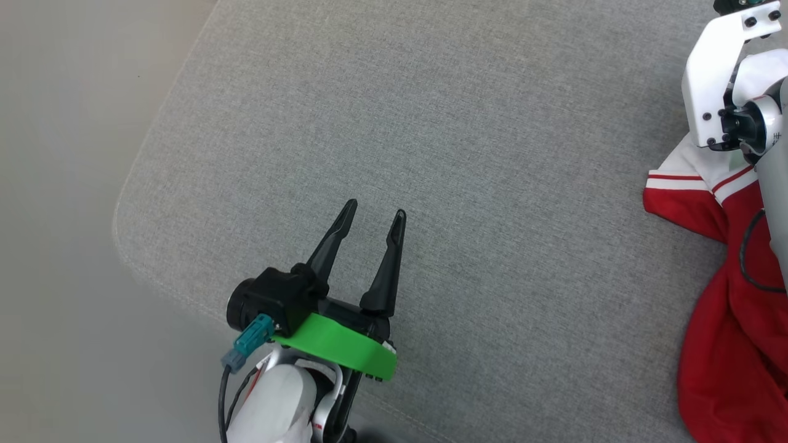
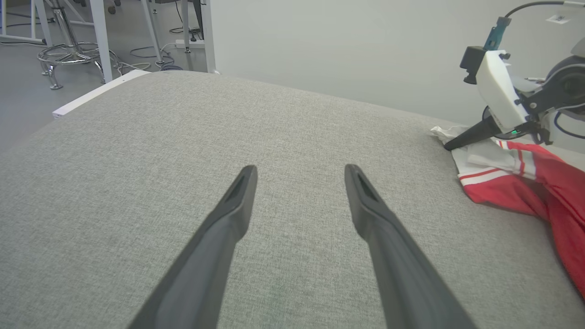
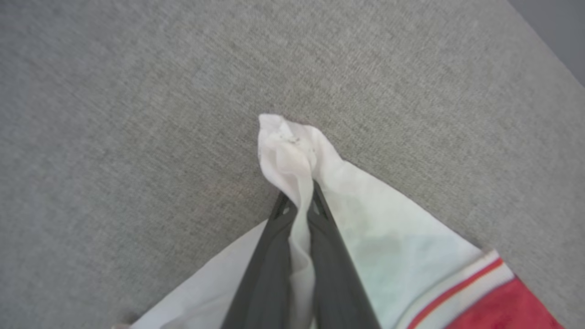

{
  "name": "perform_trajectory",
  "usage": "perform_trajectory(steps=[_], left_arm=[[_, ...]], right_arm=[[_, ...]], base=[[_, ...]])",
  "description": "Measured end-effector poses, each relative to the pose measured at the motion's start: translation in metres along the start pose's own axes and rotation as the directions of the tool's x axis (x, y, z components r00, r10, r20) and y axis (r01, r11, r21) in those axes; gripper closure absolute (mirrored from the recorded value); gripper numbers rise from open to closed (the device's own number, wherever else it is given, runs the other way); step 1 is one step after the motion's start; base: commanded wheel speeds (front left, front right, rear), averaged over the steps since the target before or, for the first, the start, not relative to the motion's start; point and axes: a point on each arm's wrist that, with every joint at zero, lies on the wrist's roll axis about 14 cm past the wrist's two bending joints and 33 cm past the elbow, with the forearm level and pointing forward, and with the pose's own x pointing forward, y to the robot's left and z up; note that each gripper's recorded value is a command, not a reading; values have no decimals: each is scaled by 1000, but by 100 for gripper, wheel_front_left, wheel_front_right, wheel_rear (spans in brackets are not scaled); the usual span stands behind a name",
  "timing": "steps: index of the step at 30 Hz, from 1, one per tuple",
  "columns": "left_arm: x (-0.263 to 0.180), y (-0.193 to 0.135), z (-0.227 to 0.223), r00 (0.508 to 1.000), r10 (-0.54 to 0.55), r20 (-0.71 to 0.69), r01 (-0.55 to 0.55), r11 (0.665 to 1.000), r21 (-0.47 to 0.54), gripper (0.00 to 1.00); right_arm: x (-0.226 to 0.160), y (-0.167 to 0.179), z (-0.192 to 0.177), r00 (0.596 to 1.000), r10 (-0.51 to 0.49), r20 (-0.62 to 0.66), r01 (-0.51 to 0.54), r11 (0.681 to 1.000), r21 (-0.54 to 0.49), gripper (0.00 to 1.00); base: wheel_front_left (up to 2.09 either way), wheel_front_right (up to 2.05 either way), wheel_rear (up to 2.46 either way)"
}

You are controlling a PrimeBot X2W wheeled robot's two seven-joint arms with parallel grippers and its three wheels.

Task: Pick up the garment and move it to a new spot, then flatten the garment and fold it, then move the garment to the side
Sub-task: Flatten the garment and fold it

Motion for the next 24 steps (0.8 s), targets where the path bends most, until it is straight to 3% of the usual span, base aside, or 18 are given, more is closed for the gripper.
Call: perform_trajectory(steps=[7,14,20,24], left_arm=[[0,-2,7,1000,-9,22,9,1000,-5,0],[-2,-3,18,998,-23,59,23,1000,5,0],[-4,-10,22,996,-51,80,51,999,7,0],[-4,-21,26,991,-91,97,92,996,2,0]], right_arm=[[-14,-1,13,993,13,119,-18,999,43,100],[-47,21,33,952,75,298,-97,994,57,100],[-99,41,57,862,149,485,-207,976,67,100],[-147,37,74,768,151,622,-251,965,75,100]], base=[[0,0,0],[0,0,0],[0,0,0],[0,0,0]])
